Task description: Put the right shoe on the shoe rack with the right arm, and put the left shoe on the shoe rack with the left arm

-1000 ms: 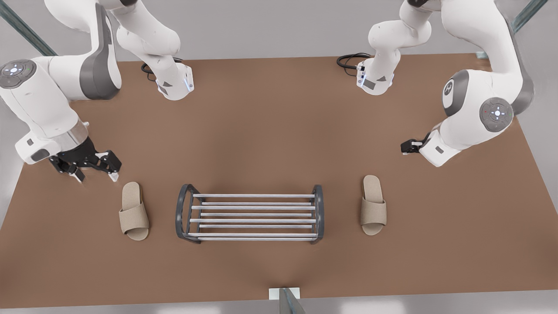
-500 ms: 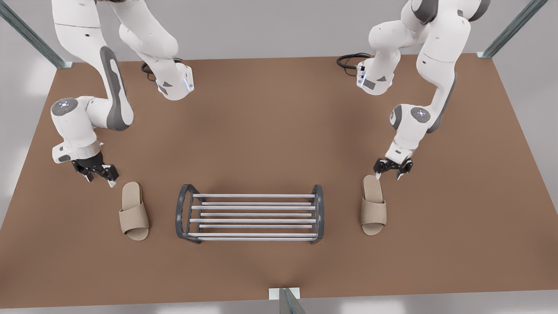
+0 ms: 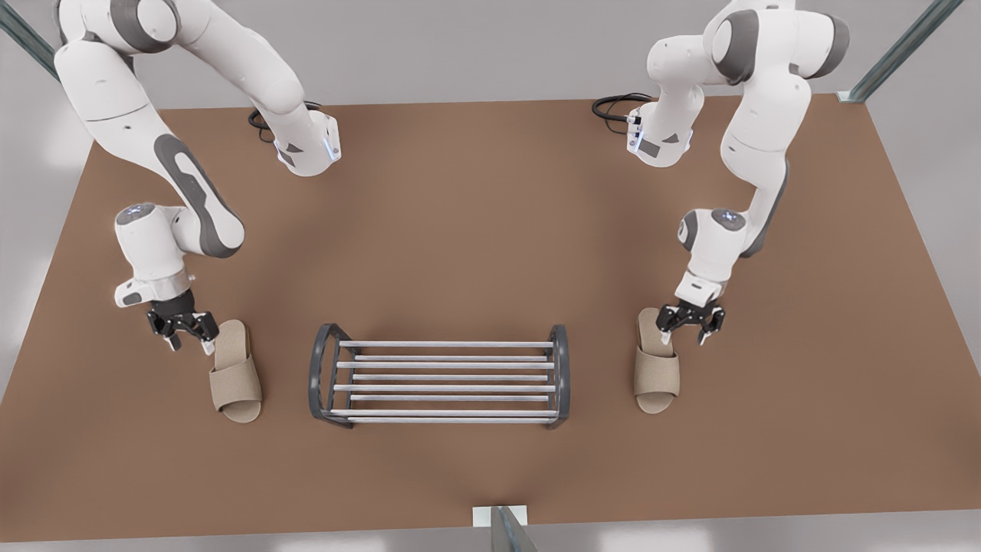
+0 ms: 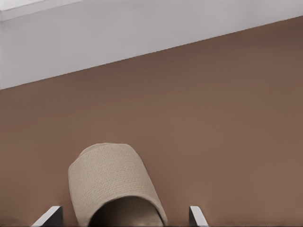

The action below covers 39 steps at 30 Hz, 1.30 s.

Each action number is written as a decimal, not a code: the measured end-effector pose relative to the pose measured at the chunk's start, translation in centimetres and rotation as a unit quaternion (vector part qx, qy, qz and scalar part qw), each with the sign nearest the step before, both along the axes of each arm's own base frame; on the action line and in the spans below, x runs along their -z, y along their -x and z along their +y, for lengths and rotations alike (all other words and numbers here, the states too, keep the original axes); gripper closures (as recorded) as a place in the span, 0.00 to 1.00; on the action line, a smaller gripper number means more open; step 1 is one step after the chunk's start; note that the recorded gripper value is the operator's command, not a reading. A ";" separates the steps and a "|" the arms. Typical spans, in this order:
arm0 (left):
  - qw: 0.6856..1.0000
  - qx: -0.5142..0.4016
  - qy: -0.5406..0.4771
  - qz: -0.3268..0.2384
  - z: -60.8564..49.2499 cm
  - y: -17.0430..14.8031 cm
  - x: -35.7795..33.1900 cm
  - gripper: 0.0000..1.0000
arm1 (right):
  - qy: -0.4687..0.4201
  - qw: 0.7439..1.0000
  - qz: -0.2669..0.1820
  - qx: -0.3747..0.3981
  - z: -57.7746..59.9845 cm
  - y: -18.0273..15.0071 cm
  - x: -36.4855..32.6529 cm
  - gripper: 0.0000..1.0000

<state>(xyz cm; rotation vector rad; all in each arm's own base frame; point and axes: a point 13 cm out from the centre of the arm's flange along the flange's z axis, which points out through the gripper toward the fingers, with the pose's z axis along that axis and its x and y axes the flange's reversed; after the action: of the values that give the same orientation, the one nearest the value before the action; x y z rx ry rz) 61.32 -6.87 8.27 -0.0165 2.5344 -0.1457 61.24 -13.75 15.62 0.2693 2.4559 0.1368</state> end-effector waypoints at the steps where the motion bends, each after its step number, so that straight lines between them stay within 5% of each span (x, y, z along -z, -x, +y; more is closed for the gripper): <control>1: 1.000 0.001 0.001 -0.002 -0.2 -0.5 0.2 0.01 | 0.000 1.000 -0.010 -0.007 0.3 0.0 -0.2 0.00; 10: 1.000 0.003 0.005 -0.002 -0.8 -1.7 2.4 0.01 | 0.029 0.997 -0.019 -0.064 1.2 2.7 2.4 0.00; 25: 1.000 0.008 0.007 -0.009 -1.8 -2.8 2.7 0.03 | 0.056 0.990 -0.022 -0.127 -1.1 1.5 8.5 0.00; 29: 1.000 0.008 0.007 -0.009 -1.7 -2.9 2.9 0.47 | 0.072 0.985 -0.030 -0.156 0.2 0.4 8.5 0.00; 39: 1.000 -0.001 0.008 -0.014 -0.9 -3.4 2.4 0.73 | 0.093 0.978 -0.039 -0.184 0.7 -1.2 9.4 0.00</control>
<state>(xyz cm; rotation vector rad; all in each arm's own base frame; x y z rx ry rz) 64.69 -7.72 5.84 -0.0234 2.5052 -0.1637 62.41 -13.05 6.26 -0.2702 2.3951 0.0730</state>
